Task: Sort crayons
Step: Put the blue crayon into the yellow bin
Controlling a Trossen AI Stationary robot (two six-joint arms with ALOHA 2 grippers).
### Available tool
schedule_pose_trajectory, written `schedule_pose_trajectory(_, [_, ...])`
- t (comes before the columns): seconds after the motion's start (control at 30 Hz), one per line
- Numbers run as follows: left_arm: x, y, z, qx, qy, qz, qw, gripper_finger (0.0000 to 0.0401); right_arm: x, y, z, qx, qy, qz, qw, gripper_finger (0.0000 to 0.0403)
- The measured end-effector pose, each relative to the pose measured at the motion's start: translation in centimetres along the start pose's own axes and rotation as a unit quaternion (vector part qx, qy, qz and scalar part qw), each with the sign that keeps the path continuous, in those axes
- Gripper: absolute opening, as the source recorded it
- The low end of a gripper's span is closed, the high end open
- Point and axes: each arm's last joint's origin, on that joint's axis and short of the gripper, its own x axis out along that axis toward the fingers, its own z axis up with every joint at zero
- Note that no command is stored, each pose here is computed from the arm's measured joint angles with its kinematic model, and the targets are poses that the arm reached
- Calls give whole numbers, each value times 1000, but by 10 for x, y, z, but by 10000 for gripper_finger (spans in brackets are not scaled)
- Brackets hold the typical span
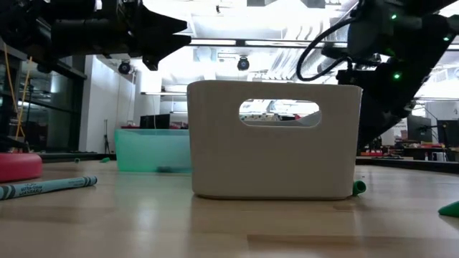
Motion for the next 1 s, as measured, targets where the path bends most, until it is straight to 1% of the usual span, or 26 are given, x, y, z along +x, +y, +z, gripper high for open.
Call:
schedule_pose_trajectory(0.5, [0, 1, 0, 2, 2, 5, 1000, 186, 18, -19, 22, -11, -34, -78, 996, 0])
schedule_pose_trajectory(0.67, [0, 1, -1, 2, 4, 5, 1000, 186, 21, -25, 26, -29, -44, -110, 993, 0])
schedule_pose_trajectory(0.87, [0, 1, -2, 2, 10, 12, 1000, 186, 20, -37, 23, -53, -23, -155, 986, 0])
schedule_pose_trajectory(1.0, [0, 1, -6, 3, 28, 13, 1000, 186, 6, -51, 15, -34, -7, -183, 982, 0])
